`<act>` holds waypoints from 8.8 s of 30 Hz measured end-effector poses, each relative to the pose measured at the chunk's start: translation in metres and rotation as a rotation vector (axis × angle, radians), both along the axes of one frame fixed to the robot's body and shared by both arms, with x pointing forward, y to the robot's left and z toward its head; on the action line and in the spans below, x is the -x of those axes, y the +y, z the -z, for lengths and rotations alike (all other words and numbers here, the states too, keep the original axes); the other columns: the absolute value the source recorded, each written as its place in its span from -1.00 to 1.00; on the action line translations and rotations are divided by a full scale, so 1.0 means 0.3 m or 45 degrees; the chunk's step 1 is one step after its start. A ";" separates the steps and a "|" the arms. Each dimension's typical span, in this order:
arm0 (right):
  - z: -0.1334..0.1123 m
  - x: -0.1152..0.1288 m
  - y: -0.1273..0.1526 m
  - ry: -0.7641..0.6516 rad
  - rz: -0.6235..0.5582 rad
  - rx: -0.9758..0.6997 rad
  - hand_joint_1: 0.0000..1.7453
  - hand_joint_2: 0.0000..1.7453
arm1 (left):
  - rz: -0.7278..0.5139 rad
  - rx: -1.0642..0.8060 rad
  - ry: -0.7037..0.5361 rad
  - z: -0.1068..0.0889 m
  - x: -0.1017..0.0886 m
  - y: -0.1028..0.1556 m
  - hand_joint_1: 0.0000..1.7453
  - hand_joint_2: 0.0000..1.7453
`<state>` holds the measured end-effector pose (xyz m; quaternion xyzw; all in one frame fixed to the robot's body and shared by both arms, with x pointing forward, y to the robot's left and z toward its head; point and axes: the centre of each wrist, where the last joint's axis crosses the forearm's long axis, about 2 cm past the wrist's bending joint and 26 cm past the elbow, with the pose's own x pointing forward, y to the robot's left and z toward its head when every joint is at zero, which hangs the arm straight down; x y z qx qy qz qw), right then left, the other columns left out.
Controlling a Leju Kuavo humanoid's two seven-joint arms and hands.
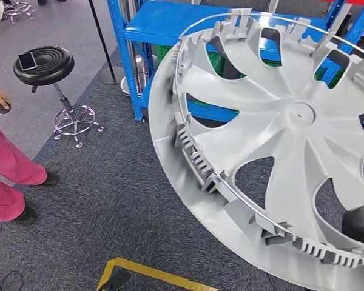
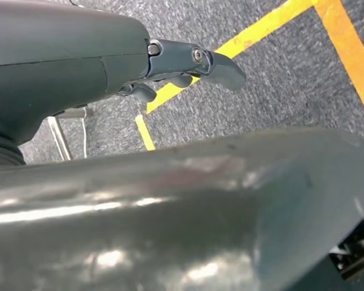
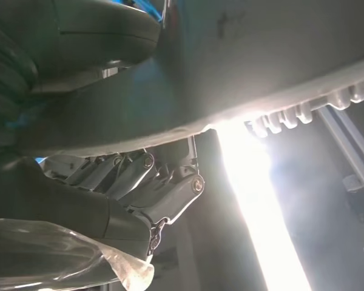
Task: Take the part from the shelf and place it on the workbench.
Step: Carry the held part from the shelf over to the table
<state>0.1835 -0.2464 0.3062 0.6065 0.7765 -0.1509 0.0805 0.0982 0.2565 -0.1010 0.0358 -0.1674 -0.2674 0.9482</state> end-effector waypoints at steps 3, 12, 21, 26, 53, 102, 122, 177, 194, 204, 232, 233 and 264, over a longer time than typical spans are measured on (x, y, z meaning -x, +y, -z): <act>0.001 0.001 -0.001 0.001 0.001 0.000 1.00 1.00 | 0.000 -0.002 0.000 0.000 0.000 0.002 -1.00 -1.00; 0.001 0.001 -0.001 0.002 0.002 0.000 1.00 1.00 | -0.001 -0.004 -0.001 0.000 -0.002 0.005 -1.00 -1.00; 0.001 0.001 0.000 0.003 0.002 -0.006 1.00 1.00 | 0.000 -0.002 -0.004 0.000 -0.002 0.005 -1.00 -1.00; 0.001 0.001 0.000 0.004 0.002 -0.009 1.00 1.00 | 0.000 -0.003 -0.004 0.000 -0.002 0.005 -1.00 -1.00; -0.002 0.003 0.016 0.001 -0.026 -0.025 1.00 1.00 | 0.004 0.012 0.003 0.000 -0.004 0.010 -1.00 -1.00; 0.003 0.000 0.022 0.016 -0.043 -0.033 1.00 1.00 | 0.001 0.027 0.030 0.006 0.024 0.010 -1.00 -1.00; 0.001 0.001 0.026 0.020 -0.047 -0.073 1.00 1.00 | 0.008 -0.015 -0.004 0.004 0.018 -0.002 -1.00 -1.00; 0.020 0.001 0.036 0.075 -0.064 -0.133 1.00 1.00 | -0.018 0.006 0.002 0.005 0.018 0.009 -1.00 -1.00; 0.026 -0.002 0.043 0.094 -0.071 -0.149 1.00 1.00 | -0.049 0.010 0.025 0.008 0.033 0.011 -1.00 -1.00; 0.030 -0.004 0.048 0.102 -0.079 -0.153 1.00 1.00 | -0.047 0.005 0.025 0.008 0.034 0.011 -1.00 -1.00; 0.046 -0.014 0.054 0.141 -0.079 -0.174 1.00 1.00 | -0.050 0.002 0.032 0.010 0.044 0.013 -1.00 -1.00; 0.046 -0.014 0.054 0.141 -0.079 -0.174 1.00 1.00 | -0.050 0.002 0.030 0.010 0.042 0.013 -1.00 -1.00; 0.049 -0.019 0.056 0.146 -0.084 -0.168 1.00 1.00 | -0.050 0.006 0.029 0.009 0.042 0.009 -1.00 -1.00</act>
